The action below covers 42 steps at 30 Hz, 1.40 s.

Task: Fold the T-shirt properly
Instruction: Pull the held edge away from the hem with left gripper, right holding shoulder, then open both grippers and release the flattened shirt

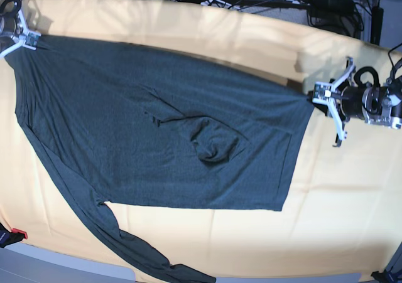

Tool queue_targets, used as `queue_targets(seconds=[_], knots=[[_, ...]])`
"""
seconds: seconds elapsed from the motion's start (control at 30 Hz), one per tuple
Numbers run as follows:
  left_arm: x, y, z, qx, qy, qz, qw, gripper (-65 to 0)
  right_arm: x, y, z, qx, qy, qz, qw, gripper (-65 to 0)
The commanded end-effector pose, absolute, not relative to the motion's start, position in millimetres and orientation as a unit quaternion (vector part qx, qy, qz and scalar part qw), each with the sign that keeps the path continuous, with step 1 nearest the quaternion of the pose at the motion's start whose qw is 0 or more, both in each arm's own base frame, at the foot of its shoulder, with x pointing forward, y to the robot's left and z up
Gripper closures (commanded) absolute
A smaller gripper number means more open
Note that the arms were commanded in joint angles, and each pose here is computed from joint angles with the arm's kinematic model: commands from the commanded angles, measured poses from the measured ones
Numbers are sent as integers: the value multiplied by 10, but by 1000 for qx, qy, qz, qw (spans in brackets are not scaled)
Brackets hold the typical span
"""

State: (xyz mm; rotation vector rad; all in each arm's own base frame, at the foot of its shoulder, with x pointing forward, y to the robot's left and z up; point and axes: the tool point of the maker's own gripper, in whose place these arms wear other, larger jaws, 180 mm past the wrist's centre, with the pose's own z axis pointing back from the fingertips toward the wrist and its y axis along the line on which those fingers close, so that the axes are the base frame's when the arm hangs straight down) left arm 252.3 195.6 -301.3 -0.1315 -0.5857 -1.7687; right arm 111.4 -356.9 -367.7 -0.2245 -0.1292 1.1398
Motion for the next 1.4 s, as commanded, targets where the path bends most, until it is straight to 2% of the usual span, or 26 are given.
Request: queue_targets(seconds=[0.0,0.37,0.67,1.03,1.1,1.2,1.27,1.37], knots=[[2535,2015,-2921,-47,-256,-762,593,0,1098,-3597,-3634,-114,-49,549,827,0],[2182,2247,-2952,-56,-213,-764,607,0,689,-3700,-3632,-112,7,555,824,0],[1882,2145,-3042,-95,-197,-770,599,0,610,-3547,-3591,-98,-1,562,821,0],[1829,2288,-3086,-75,-173,-783,592,0,621,-3605,-3578,-113,6,561,820,0],[1834,2366,-3082,-62,-164,-789,589,-59,606,-3642,-3572,-120,15,559,820,-98],[1827,2446,-3062,-53,-155,-790,591,-190,593,-3671,-3567,-124,23,558,820,-219],[1823,2463,-3054,-52,-154,-790,591,-243,596,-3666,-3567,-124,21,558,820,-258],[1823,2462,-3053,-52,-154,-790,591,-255,618,-3621,-3554,-122,16,562,818,-289]])
